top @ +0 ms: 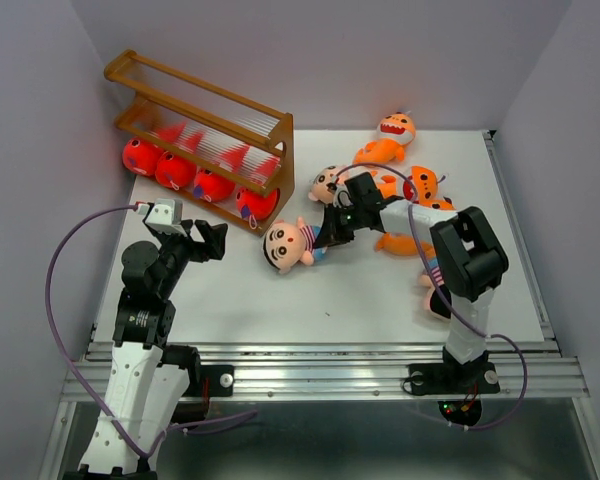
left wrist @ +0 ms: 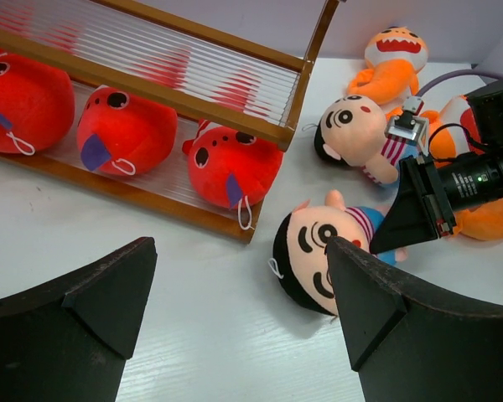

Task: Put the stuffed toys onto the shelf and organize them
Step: Grab a stuffed toy with the right arm, then pass the stuffed toy from the right arm to the left

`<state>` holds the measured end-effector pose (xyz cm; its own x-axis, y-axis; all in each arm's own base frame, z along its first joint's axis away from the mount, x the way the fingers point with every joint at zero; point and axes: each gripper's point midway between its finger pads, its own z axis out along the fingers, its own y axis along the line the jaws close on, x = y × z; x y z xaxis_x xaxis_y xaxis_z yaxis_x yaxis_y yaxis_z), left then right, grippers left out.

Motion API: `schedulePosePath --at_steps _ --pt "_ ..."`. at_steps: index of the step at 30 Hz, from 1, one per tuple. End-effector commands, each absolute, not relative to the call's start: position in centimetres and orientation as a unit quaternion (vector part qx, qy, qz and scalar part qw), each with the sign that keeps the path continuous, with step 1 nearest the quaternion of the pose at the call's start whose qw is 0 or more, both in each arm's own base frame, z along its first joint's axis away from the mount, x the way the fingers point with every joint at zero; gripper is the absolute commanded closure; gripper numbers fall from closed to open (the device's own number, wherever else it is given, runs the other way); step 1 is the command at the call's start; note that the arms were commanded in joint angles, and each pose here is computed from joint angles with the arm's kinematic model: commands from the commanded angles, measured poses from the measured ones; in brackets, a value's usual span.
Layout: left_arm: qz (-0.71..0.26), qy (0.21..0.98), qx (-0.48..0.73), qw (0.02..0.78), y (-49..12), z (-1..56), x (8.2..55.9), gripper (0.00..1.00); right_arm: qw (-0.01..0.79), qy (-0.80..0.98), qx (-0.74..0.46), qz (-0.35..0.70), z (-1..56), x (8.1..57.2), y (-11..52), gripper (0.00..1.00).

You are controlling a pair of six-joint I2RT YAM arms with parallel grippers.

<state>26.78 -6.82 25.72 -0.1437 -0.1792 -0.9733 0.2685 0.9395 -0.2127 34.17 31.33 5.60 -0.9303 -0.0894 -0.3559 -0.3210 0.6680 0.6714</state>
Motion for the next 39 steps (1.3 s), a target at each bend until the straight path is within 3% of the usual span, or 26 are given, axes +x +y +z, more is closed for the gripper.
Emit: schedulePosePath --at_steps 1,10,16,23,31,39 --pt "-0.17 0.725 0.04 0.667 -6.9 26.4 26.9 0.07 0.184 0.888 -0.164 0.389 7.6 33.3 30.7 0.99" --pt "-0.261 0.7 0.108 0.656 -10.6 26.9 25.6 0.07 0.246 0.831 -0.284 0.411 13.5 31.2 28.6 0.99" --pt "-0.395 0.702 0.086 0.586 -14.1 25.8 23.9 0.07 0.283 0.764 -0.36 0.453 17.2 28.6 25.4 0.99" --pt "-0.488 0.672 0.058 0.555 -18.1 26.0 21.4 0.07 0.285 0.762 -0.353 0.462 17.2 27.3 21.3 0.99" --pt "-0.522 0.693 0.062 0.494 -25.6 24.8 19.9 0.07 0.3 0.751 -0.365 0.461 18.2 26.2 21.1 0.99" --pt "-0.49 0.733 0.064 0.468 -30.1 22.9 21.5 0.07 0.307 0.738 -0.375 0.47 18.9 25.0 21.1 0.99"
